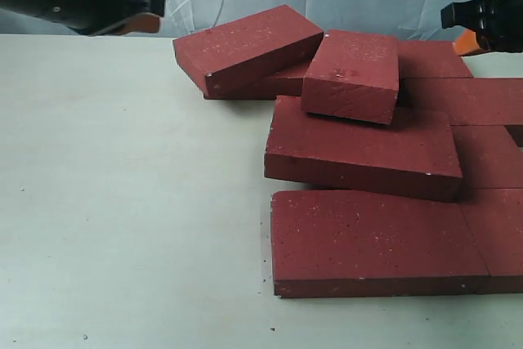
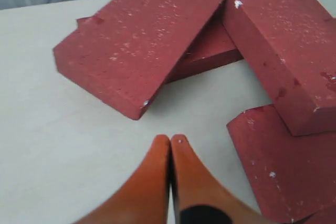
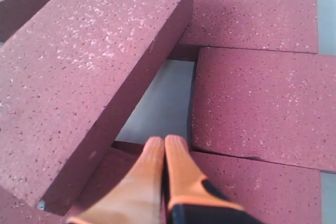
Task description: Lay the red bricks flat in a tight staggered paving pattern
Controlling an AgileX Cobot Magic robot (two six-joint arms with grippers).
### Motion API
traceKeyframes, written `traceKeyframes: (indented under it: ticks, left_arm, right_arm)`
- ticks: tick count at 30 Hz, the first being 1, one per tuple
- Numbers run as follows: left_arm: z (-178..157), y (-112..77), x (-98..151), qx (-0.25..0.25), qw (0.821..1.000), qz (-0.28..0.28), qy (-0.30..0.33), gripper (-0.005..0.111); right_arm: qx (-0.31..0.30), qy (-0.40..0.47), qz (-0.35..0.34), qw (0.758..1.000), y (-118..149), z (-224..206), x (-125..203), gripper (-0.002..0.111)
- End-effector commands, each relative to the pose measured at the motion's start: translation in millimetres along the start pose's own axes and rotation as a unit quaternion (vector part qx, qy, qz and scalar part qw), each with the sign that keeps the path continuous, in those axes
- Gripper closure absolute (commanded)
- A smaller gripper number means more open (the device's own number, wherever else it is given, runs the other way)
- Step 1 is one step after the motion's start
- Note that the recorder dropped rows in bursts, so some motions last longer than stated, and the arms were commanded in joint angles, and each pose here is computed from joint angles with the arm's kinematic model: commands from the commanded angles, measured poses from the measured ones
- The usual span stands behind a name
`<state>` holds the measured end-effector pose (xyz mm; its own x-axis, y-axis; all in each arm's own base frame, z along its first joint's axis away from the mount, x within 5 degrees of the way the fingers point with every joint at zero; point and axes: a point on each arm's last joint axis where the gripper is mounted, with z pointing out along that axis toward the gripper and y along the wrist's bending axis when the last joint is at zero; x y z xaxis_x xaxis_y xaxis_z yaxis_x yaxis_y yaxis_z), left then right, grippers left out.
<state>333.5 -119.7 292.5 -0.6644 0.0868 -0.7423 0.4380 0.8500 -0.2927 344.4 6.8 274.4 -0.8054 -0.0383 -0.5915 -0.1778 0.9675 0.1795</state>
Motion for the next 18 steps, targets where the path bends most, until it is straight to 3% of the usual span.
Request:
traceKeyframes:
  ticks: [1,7,18]
  left_arm:
    - [30,-16.7,-10,0.035,0.999,0.016,0.018,0.107]
    - [66,-28.9,-30,0.098,0.993,0.028,0.065,0.107]
    - [127,-42.4,-40,0.129,0.987,0.041,0.083,0.107]
  right_arm:
    - [-0.010,0.023,-0.005,1.000,-1,5,-7,0.109]
    - [0.011,0.066,-0.008,0.998,-9,15,-15,0.109]
    - [0.025,0.088,-0.055,0.994,5,53,-23,0.109]
